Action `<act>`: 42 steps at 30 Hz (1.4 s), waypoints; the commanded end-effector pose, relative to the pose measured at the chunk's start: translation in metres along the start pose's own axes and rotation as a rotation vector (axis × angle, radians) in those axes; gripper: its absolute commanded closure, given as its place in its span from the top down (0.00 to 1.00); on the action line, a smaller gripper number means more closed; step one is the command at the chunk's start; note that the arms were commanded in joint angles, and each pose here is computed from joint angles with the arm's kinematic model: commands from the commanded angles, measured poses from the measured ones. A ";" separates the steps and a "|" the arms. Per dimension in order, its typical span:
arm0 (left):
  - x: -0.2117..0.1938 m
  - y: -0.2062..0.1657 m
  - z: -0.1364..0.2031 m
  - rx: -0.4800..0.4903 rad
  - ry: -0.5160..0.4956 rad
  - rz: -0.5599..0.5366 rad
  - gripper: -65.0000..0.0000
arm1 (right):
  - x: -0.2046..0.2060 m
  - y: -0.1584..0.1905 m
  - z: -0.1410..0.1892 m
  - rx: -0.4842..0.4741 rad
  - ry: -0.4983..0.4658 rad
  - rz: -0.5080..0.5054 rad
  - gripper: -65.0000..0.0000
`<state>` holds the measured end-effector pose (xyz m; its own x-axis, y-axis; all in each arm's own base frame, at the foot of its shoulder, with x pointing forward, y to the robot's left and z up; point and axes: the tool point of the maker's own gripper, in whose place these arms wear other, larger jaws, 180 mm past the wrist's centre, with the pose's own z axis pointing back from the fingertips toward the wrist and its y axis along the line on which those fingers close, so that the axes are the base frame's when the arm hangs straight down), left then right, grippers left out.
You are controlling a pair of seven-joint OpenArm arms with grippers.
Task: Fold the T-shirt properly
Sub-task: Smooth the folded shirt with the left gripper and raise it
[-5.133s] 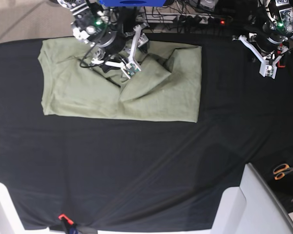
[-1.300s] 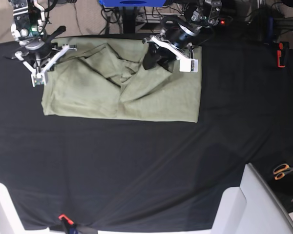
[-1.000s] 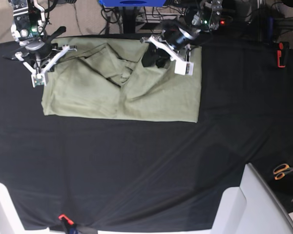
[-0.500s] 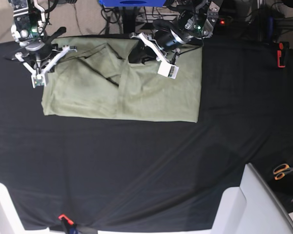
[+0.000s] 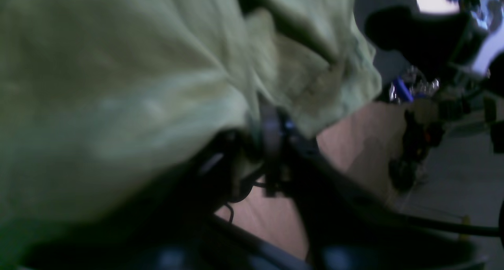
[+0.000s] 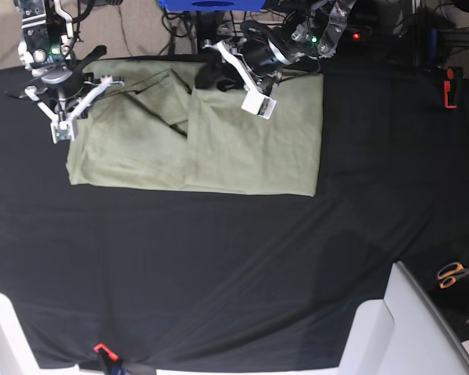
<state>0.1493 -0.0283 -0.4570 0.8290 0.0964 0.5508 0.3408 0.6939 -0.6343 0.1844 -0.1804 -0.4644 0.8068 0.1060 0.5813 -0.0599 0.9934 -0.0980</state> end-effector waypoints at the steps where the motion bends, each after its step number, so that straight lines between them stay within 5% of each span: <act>1: 0.015 -0.010 -0.001 -0.033 -0.046 -0.012 0.30 | 0.010 -0.002 0.001 -0.004 -0.036 0.003 0.00; 7: 0.017 -0.005 0.002 -0.032 -0.034 -0.048 0.46 | 0.011 -0.002 0.001 -0.003 -0.037 0.004 0.00; 12: 0.013 -0.028 -0.008 -0.122 0.033 -0.155 0.62 | 0.012 -0.001 0.001 -0.003 -0.039 0.002 0.00; 23: 0.014 -0.104 -0.020 -0.387 0.233 -0.569 0.62 | 0.016 -0.002 0.000 -0.004 -0.046 0.002 0.00; 28: 0.046 -0.133 -0.015 -0.442 0.159 -0.657 0.62 | 0.016 -0.002 0.000 -0.004 -0.046 0.002 0.00; 32: 0.092 -0.109 -0.012 -0.312 0.040 -0.590 0.52 | 0.017 -0.002 0.000 -0.004 -0.048 0.002 0.00; 35: 0.116 -0.048 -0.006 -0.063 -0.026 -0.432 0.00 | 0.017 -0.004 0.000 -0.009 -0.050 -0.001 0.00; 39: 0.119 0.040 0.026 0.193 -0.037 -0.296 0.00 | 0.018 -0.007 0.001 -0.013 -0.055 0.004 0.00; 42: 0.101 0.080 0.047 0.290 0.003 -0.247 0.00 | 0.023 -0.011 0.002 -0.022 -0.066 0.000 0.00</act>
<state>0.2363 0.0756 -0.4343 0.7561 -0.1085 0.6455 0.3738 0.8811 -0.2898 0.1924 -0.1844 -0.4598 0.7955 0.1054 0.5967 -0.0535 0.9931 -0.1041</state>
